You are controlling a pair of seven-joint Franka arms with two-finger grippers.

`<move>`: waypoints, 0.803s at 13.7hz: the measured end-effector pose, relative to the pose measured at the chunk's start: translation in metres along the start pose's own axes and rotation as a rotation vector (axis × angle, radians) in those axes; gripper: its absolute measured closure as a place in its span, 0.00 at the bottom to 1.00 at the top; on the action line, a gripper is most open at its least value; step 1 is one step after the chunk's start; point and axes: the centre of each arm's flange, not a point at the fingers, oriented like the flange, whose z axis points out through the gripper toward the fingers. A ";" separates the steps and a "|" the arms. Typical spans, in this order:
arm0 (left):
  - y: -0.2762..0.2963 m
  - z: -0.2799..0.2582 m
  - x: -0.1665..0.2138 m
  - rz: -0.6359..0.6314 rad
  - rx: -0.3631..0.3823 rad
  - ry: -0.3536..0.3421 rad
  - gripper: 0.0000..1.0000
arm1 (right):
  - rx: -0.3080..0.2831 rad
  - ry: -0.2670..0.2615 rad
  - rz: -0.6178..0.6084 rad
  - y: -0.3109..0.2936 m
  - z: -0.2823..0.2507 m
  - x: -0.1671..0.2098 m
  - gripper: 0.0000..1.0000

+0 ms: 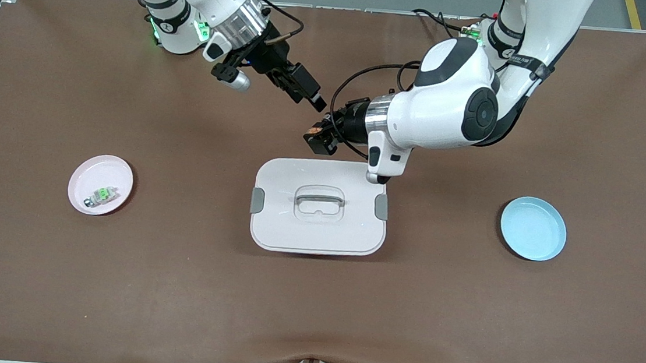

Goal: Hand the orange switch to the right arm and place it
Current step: 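Grasp the switch with the right gripper beside the left gripper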

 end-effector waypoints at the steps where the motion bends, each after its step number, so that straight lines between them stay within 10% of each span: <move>1: 0.000 0.000 0.000 0.000 -0.003 0.000 0.28 | 0.005 0.000 -0.004 0.000 0.005 -0.003 0.00; 11: 0.001 -0.001 0.000 0.001 -0.006 0.001 0.28 | 0.001 0.031 -0.060 0.007 0.033 -0.003 0.00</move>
